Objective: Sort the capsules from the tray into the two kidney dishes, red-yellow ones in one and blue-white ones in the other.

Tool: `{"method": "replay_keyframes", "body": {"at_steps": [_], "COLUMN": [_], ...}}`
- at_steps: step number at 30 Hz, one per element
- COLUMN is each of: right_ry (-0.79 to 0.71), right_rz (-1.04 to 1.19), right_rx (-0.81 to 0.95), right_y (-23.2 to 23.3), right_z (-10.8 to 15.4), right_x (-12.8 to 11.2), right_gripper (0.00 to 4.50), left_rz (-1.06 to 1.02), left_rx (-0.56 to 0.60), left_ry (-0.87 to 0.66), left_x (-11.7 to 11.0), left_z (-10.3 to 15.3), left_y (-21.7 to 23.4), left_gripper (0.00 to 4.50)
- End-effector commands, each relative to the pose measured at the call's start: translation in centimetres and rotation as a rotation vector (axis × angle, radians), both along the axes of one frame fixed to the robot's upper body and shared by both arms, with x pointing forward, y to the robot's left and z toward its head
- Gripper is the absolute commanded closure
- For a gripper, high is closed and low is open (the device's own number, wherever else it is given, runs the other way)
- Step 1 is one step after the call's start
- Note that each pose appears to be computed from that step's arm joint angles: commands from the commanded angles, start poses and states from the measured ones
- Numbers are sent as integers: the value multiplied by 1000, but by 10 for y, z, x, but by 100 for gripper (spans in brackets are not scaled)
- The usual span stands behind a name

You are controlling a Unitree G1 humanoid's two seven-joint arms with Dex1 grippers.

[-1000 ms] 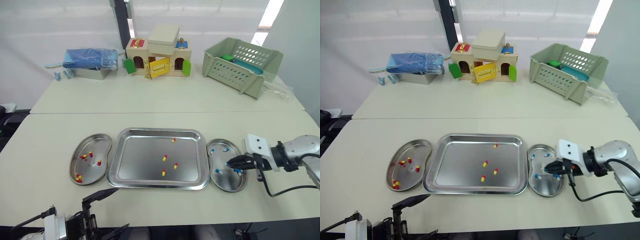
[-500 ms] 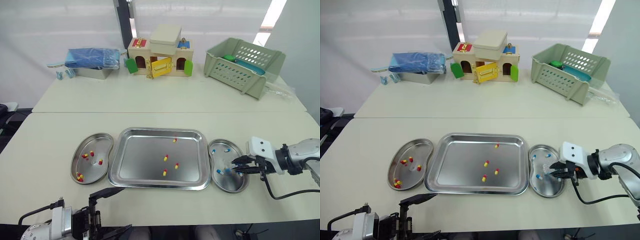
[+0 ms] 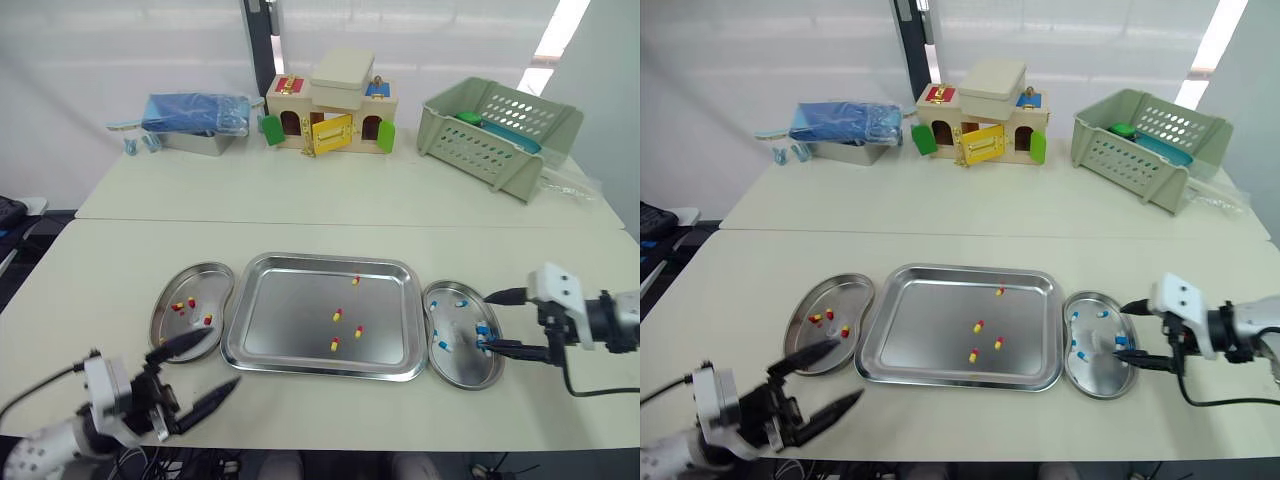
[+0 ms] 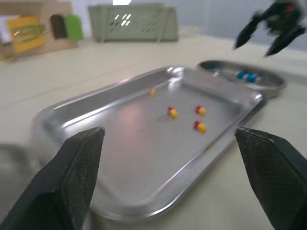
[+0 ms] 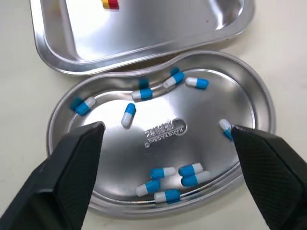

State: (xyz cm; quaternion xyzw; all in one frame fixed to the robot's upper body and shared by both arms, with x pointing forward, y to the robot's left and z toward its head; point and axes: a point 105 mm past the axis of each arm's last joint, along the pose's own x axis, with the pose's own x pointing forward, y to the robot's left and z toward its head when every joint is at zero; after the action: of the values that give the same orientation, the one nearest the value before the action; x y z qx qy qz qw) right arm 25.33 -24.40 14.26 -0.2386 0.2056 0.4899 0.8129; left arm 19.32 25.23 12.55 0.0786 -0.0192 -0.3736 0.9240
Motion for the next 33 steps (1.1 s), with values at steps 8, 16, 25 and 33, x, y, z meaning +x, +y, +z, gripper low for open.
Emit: {"method": "replay_keyframes", "body": {"at_steps": [8, 16, 25, 33], "right_ry": [-137, -120, -129, -172], "right_rz": [-131, -158, -165, -104], "right_rx": [94, 94, 107, 202], "right_y": [-49, -58, -58, -43], "right_z": [7, 2, 3, 1], "right_x": [-4, -6, -8, -24], "right_gripper": [5, 5, 5, 5], "left_rz": [368, 434, 399, 310], "left_rx": [269, 345, 359, 427], "left_ry": [182, 255, 256, 307], "left_x": [29, 40, 47, 48], "left_z": [57, 51, 44, 32], "left_y": [117, 154, 152, 132], "left_gripper": [0, 0, 0, 0]}}
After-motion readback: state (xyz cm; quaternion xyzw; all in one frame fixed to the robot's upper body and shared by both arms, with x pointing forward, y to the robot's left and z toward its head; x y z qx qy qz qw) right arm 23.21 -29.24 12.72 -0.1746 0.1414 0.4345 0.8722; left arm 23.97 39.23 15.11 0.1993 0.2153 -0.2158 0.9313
